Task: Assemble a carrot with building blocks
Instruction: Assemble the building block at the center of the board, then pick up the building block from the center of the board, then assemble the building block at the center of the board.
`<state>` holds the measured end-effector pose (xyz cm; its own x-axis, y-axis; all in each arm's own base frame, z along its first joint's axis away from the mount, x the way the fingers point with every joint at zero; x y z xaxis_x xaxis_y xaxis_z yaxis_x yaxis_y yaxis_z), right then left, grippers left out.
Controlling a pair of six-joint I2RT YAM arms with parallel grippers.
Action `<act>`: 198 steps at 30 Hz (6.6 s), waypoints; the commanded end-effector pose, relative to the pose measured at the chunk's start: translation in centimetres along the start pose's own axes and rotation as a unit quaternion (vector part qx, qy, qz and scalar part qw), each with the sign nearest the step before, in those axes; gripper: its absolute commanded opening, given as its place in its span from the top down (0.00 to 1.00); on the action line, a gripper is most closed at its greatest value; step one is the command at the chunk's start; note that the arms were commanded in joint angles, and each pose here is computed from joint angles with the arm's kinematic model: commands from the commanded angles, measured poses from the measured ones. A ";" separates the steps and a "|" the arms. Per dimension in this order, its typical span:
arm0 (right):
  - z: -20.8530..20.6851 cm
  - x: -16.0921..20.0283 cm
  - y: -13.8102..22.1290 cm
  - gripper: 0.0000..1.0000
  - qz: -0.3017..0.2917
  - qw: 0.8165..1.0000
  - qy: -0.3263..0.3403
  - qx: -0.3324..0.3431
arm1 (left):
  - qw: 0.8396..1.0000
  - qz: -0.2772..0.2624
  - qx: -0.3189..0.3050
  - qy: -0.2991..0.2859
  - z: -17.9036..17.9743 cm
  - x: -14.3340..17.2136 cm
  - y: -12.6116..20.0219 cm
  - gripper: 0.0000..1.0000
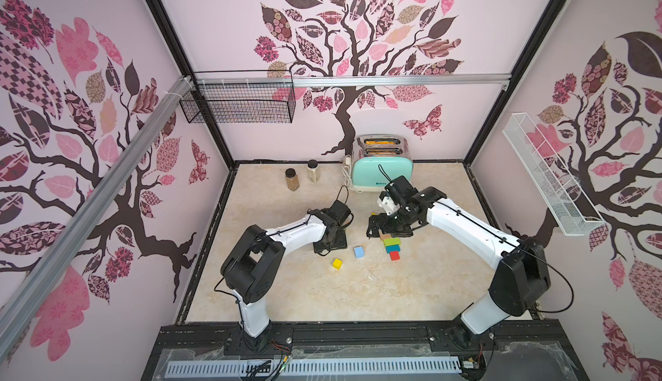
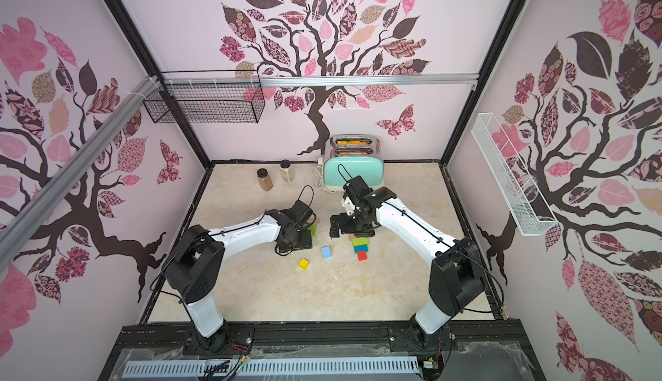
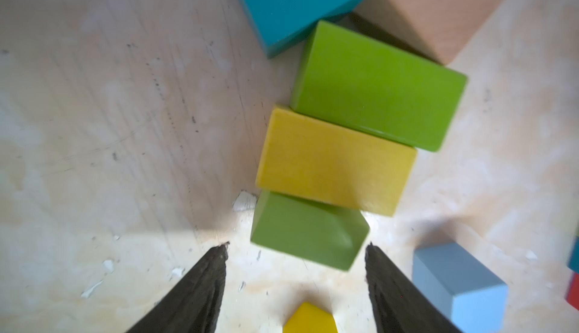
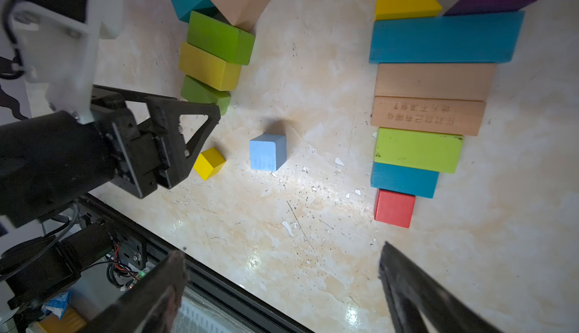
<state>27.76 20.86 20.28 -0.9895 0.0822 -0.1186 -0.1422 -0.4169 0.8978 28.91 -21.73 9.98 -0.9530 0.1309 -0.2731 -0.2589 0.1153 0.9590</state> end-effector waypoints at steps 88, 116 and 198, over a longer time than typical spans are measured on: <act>-0.9 -0.5 3.5 0.01 -0.042 0.998 -0.021 -0.029 | 0.991 -0.010 -0.050 -0.123 -0.3 1.8 -2.4 0.81; -0.7 -0.5 3.3 0.01 -0.036 0.999 -0.021 -0.034 | 0.993 -0.037 -0.035 -0.102 -0.6 0.7 0.8 0.37; -0.9 -0.4 2.3 0.01 -0.020 0.999 -0.021 -0.034 | 0.992 0.014 -0.027 -0.121 -0.5 3.6 -3.0 0.72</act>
<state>27.71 18.71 22.02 -0.9799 0.1494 -0.1325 -0.1877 -0.4630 0.8662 25.87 -22.09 6.92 -0.8935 0.3622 -0.2654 -0.2588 0.0675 0.9636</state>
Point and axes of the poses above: each gripper's point midway between its finger pads, its own y axis back along the fingers, its own z axis along the line the jaws close on, x = y × z, the point moved 5 cm from there along y, back along the fingers, and after that the axes turned 14 degrees about -y, right-handed, at the moved point
